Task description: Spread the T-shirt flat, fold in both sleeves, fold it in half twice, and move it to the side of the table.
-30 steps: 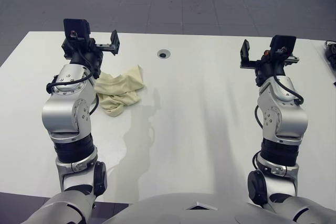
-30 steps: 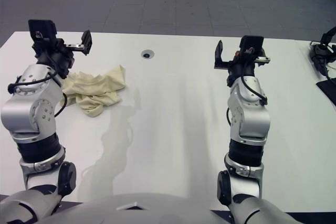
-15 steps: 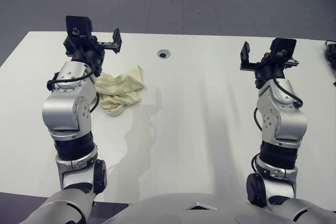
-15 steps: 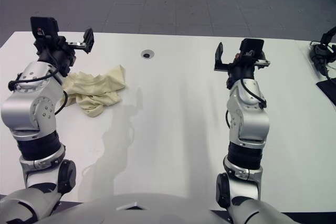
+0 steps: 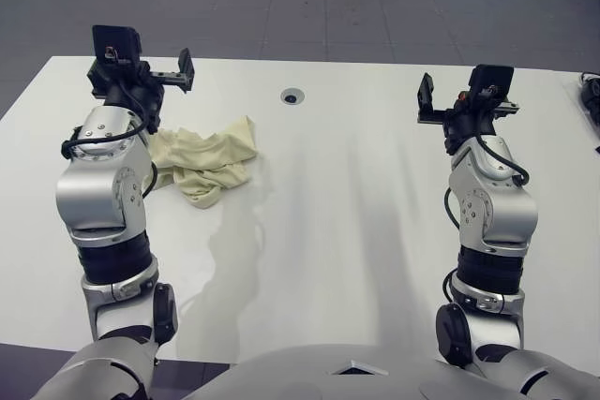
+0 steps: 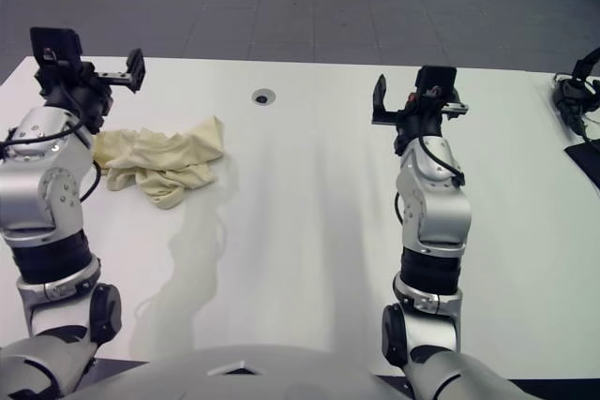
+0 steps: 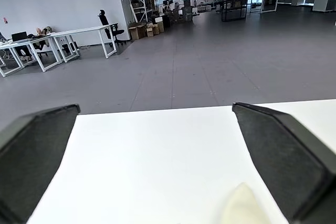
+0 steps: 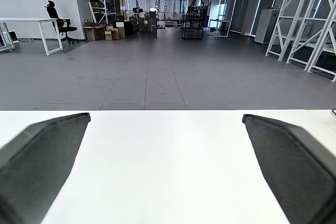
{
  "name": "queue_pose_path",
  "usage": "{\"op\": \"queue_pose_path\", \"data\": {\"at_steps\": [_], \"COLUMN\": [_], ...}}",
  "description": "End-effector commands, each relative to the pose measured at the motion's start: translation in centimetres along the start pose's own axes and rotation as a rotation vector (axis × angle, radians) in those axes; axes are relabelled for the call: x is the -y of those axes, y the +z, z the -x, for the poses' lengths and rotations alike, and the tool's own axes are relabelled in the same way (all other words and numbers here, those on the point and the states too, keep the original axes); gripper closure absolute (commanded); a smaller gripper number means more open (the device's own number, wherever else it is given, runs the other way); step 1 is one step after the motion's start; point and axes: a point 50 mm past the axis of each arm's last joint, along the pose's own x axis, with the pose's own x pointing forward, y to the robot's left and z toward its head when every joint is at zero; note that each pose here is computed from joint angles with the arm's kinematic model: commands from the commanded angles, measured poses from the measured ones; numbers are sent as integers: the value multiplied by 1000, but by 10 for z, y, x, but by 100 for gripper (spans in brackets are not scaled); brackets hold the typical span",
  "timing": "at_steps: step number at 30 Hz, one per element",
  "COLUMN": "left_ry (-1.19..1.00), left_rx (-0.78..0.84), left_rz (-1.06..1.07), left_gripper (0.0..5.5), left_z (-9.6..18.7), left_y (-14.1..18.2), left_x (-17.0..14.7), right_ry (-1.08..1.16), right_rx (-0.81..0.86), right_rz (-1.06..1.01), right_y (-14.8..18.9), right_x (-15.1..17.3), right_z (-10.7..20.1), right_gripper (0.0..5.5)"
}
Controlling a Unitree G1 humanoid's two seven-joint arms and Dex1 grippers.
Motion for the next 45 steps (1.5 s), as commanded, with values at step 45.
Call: {"op": "queue_pose_path", "data": {"at_steps": [45], "left_ry": [-545], "left_rx": [-48], "left_rz": [33], "left_gripper": [10], "left_z": [36], "left_y": [-11], "left_x": [92], "right_ry": [1245], "right_rx": [-492], "right_rz": [355], "right_y": [-57], "right_x": [-61], "right_z": [59], "right_gripper": [138]}}
